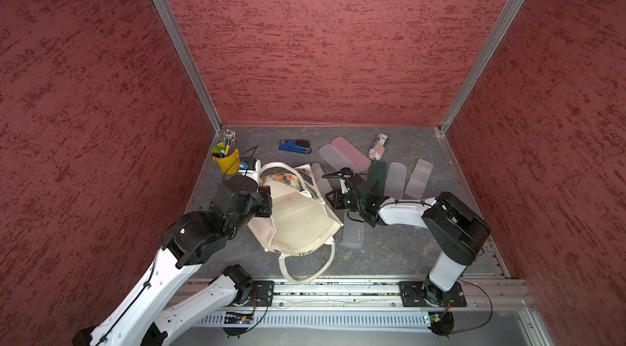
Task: Take out the pencil case from the canvas bag
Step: Place the pencil case at the center of the board.
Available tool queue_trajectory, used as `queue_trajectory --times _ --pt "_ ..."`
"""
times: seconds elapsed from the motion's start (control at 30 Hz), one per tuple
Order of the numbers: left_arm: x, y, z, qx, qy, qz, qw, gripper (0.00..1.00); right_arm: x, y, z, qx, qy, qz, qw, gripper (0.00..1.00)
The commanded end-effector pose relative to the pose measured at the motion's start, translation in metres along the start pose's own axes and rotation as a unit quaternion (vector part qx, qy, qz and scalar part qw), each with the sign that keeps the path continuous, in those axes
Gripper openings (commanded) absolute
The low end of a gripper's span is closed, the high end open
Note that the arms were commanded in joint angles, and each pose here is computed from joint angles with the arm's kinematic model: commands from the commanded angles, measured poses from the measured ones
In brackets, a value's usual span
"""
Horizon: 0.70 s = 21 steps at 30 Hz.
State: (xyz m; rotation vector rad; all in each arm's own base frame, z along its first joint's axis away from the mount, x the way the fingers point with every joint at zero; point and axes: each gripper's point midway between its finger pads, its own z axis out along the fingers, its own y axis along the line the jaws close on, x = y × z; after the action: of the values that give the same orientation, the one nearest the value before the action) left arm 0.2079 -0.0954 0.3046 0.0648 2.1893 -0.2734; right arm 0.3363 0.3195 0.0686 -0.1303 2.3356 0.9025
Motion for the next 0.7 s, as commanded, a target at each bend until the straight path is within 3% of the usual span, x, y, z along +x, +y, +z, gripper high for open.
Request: queue_trajectory --times 0.0,0.1,0.23,0.67 --pt "-0.023 -0.01 -0.009 0.033 -0.051 -0.025 0.998 0.0 -0.028 0.01 0.003 -0.037 -0.02 0.003 0.999 0.05" --pt "-0.022 -0.01 -0.009 0.033 -0.048 -0.023 0.998 0.0 -0.039 -0.002 0.009 -0.002 -0.021 0.0 1.0 0.1" --pt "-0.023 -0.011 -0.01 0.036 -0.049 -0.021 0.998 0.0 -0.051 -0.01 0.019 0.032 0.002 -0.013 0.999 0.27" --pt "-0.022 -0.011 -0.009 0.046 -0.065 -0.029 0.996 0.0 -0.07 -0.009 0.008 0.055 -0.006 -0.023 0.998 0.4"
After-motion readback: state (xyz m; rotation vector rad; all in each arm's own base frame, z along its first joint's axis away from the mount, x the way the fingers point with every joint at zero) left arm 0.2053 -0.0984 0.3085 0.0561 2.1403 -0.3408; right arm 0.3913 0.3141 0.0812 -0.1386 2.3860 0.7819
